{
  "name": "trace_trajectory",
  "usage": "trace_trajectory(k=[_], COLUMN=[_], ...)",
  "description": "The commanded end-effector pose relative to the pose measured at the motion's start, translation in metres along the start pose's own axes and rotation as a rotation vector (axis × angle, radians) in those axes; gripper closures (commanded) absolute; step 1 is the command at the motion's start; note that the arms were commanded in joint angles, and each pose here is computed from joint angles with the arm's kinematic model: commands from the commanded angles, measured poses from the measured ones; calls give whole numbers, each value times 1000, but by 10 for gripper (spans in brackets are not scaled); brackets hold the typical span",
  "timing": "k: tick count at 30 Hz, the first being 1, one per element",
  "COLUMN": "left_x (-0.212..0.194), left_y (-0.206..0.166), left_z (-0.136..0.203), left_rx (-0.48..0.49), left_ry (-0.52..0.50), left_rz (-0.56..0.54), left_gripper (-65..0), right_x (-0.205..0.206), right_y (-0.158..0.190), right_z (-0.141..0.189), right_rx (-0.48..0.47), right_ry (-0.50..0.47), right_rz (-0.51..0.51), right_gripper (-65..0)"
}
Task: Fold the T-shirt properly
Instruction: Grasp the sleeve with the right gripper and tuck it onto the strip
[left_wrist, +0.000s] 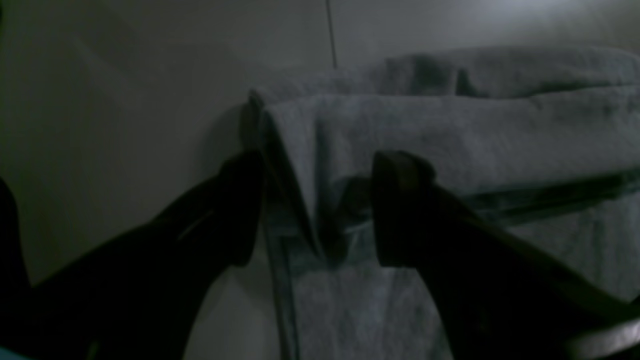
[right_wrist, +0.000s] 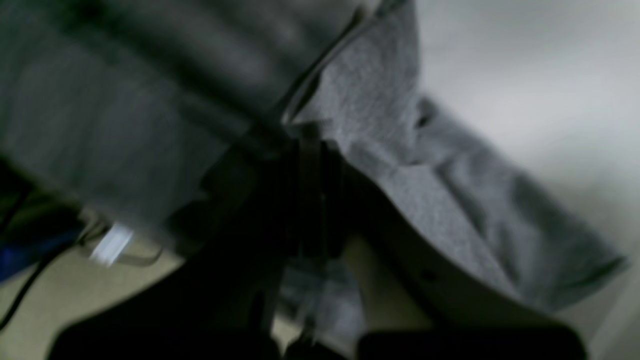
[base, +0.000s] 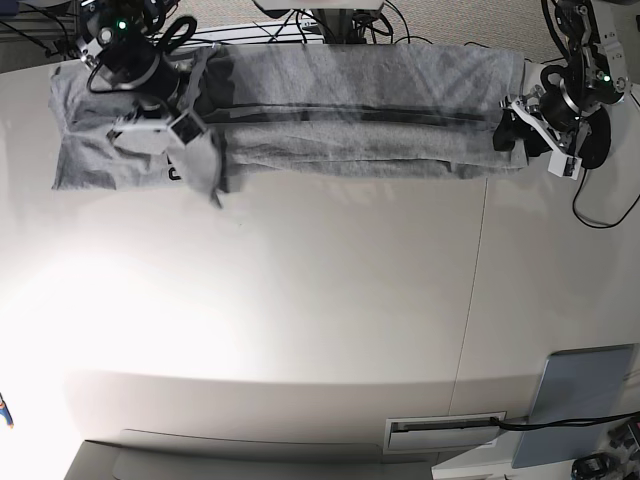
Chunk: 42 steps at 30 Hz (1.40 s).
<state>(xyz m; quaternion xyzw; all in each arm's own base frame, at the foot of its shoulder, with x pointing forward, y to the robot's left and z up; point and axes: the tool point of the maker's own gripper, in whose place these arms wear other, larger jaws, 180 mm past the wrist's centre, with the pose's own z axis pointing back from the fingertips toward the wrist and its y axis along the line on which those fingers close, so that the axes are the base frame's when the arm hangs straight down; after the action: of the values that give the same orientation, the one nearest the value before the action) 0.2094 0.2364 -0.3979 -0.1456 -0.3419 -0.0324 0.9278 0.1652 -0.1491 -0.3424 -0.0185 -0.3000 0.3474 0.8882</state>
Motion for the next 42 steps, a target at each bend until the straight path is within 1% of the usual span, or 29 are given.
trace_trajectory(k=[1, 8, 11, 14, 19, 25, 27, 29, 30, 32, 33, 34, 38, 42], left_x=[12, 12, 12, 12, 12, 12, 12, 12, 12, 12, 12, 12, 12, 12], left_y=[2, 2, 2, 2, 2, 2, 2, 2, 2, 2, 2, 2, 2, 2], left_z=[5, 5, 5, 5, 4, 4, 5, 5, 5, 5, 5, 4, 5, 5], left_rx=[0, -1, 0, 0, 0, -1, 0, 0, -1, -1, -1, -1, -1, -5], left_ry=[-36, -36, -36, -36, -35, -36, -36, -36, -36, -36, -36, -36, -37, -28], left_rz=[-18, -17, -18, -18, -17, -17, -17, -18, -17, -17, -17, -18, -19, -30], left_gripper=[-357, -357, -357, -357, -357, -357, -357, -357, -357, -357, -357, -357, -357, -357], right_x=[2, -12, -12, -13, -20, -20, -21, -21, -22, -21, -21, -21, -19, -9], right_y=[2, 22, 31, 35, 37, 37, 39, 46, 49, 51, 51, 51, 49, 39], right_z=[5, 8, 9, 10, 10, 10, 11, 12, 13, 13, 13, 13, 13, 9], right_rx=[9, 82, 132, 157, 166, 164, 175, 219, 238, 251, 251, 251, 247, 216], right_ry=[-13, 26, 25, 29, 69, 73, 75, 73, 70, 63, 63, 62, 58, 34], right_rz=[-3, -1, -11, -26, -29, -27, -10, 61, 88, 106, 106, 106, 107, 118], right_gripper=[0, 0, 0, 0, 0, 0, 0, 0, -33, -143, -183, -208, -216, -216])
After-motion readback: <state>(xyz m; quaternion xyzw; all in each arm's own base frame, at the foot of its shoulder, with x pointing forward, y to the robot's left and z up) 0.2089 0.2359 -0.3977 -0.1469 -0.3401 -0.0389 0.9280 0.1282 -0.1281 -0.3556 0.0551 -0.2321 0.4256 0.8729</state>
